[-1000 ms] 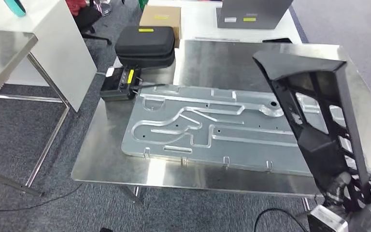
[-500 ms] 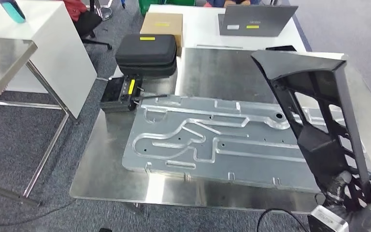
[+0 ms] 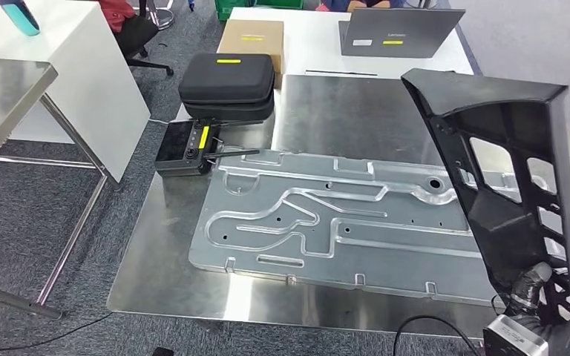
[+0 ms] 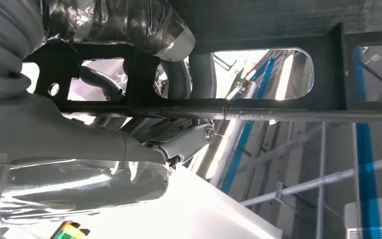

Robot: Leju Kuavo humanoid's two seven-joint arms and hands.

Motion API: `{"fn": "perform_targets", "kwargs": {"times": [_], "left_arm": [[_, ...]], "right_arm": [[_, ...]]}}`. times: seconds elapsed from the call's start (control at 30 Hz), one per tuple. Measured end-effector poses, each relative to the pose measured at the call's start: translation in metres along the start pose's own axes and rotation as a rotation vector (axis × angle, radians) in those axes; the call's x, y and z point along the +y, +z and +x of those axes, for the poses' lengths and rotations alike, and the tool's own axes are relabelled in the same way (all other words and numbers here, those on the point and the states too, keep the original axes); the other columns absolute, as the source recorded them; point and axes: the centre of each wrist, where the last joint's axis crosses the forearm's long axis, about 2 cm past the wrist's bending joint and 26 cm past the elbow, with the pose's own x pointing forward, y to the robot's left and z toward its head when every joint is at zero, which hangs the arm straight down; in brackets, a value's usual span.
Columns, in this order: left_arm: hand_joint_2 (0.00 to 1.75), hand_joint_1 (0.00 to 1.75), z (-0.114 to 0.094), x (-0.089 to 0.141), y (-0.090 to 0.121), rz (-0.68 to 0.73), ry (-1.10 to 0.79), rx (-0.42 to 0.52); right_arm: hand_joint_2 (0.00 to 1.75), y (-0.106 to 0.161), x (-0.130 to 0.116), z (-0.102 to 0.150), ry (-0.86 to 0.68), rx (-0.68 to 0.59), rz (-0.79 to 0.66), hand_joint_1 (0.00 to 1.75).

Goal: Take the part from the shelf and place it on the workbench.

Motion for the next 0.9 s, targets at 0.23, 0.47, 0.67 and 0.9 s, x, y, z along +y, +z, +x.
{"fn": "perform_targets", "kwargs": {"times": [0.23, 0.47, 0.67, 0.9], "left_arm": [[1.75, 0.00, 0.000, 0.000, 0.000, 0.004, -0.002, 0.001], [1.75, 0.00, 0.001, 0.000, -0.001, -0.006, -0.004, -0.004], [1.75, 0.00, 0.002, -0.001, -0.001, -0.054, 0.011, -0.027], [1.75, 0.00, 0.003, -0.001, -0.001, -0.102, 0.006, -0.046]], "right_arm": [[1.75, -0.001, 0.000, 0.000, 0.000, -0.001, -0.003, 1.75], [1.75, -0.006, 0.001, -0.001, 0.036, -0.037, 0.005, 1.75], [1.75, -0.021, 0.003, -0.006, 0.092, -0.095, 0.004, 1.75], [1.75, -0.042, 0.010, -0.011, 0.122, -0.148, 0.005, 1.64]]}}
